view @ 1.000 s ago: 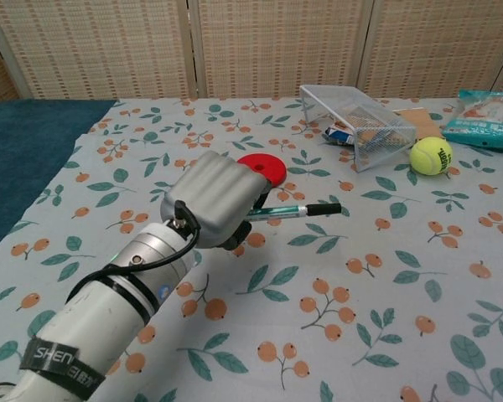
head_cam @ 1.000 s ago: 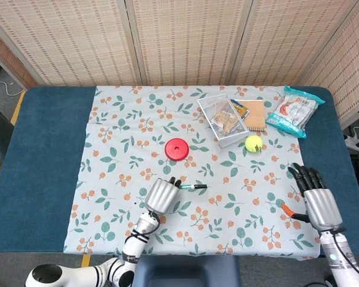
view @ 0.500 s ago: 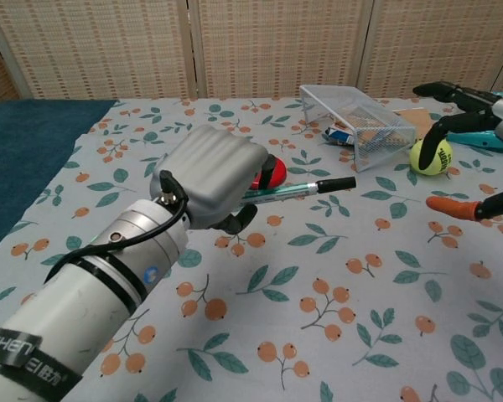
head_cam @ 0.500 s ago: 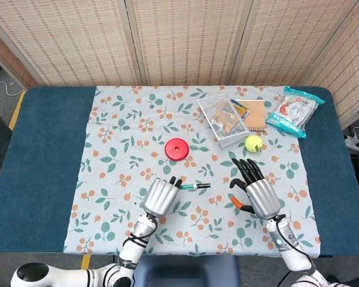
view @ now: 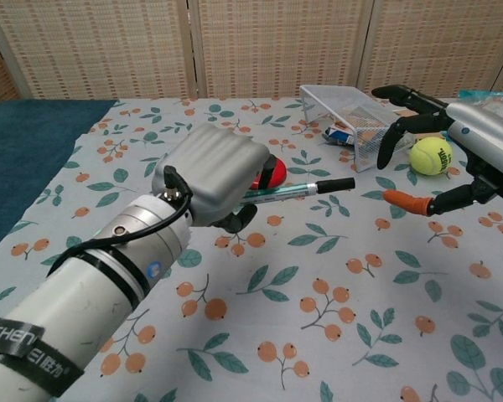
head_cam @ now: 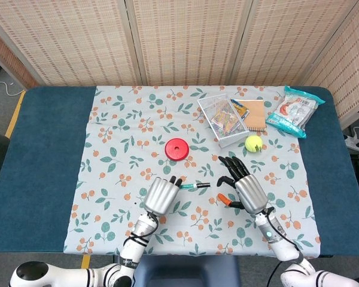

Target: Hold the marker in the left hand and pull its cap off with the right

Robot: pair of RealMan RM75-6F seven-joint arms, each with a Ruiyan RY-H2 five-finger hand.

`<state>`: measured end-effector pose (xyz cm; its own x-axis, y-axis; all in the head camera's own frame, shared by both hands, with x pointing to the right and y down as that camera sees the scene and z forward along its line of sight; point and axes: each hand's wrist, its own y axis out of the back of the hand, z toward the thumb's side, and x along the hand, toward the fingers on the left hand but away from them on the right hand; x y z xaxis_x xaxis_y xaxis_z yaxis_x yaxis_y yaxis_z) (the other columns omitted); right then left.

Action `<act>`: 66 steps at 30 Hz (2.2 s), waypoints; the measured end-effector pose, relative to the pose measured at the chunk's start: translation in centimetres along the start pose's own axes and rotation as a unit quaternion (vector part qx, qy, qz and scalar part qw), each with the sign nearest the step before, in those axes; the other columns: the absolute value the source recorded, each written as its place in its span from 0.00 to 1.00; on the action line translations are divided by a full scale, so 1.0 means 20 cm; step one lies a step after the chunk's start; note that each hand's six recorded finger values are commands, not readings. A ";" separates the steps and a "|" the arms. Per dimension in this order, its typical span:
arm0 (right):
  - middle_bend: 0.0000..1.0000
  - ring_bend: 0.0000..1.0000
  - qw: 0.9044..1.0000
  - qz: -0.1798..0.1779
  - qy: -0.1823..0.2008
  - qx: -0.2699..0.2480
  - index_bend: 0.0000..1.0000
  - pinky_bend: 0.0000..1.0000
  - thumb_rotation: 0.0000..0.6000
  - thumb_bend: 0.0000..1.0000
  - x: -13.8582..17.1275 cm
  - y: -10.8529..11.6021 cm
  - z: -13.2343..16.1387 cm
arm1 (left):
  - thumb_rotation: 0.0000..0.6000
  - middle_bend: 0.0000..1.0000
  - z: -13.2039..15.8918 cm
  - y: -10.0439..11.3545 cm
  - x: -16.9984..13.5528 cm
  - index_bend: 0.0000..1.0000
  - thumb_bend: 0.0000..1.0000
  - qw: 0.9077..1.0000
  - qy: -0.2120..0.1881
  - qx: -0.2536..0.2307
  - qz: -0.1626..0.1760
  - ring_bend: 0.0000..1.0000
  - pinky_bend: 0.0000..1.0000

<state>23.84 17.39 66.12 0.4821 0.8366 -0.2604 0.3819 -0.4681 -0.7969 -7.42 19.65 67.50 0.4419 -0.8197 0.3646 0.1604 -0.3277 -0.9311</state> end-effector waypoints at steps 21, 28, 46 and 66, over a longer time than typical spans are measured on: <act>0.00 0.00 0.997 0.046 -0.023 -0.054 0.47 0.00 1.00 0.20 -0.07 -0.06 -0.08 | 1.00 0.89 0.07 0.01 0.00 0.84 0.55 1.000 -0.013 -0.012 -0.006 0.86 1.00; 0.00 0.00 0.996 0.052 -0.023 -0.066 0.48 0.00 1.00 0.20 -0.10 -0.09 -0.06 | 1.00 0.89 0.09 0.02 0.00 0.84 0.55 1.000 -0.016 -0.014 -0.005 0.86 1.00; 0.13 0.00 0.996 0.045 -0.025 -0.072 0.85 0.00 1.00 0.29 -0.13 -0.12 -0.02 | 1.00 0.89 0.08 0.04 0.00 0.84 0.55 1.000 -0.016 -0.019 -0.001 0.86 1.00; 0.26 0.00 0.998 0.025 -0.042 -0.050 1.00 0.00 1.00 0.38 -0.15 -0.03 -0.04 | 1.00 0.91 0.04 0.07 0.01 0.87 0.63 1.000 -0.012 -0.024 0.013 0.86 1.00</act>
<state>22.77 14.96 67.90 0.4370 0.8299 -0.3468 0.4381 -0.5331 -0.7238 -6.38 19.41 66.27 0.4656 -0.8173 0.3393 0.1057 -0.3293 -0.9383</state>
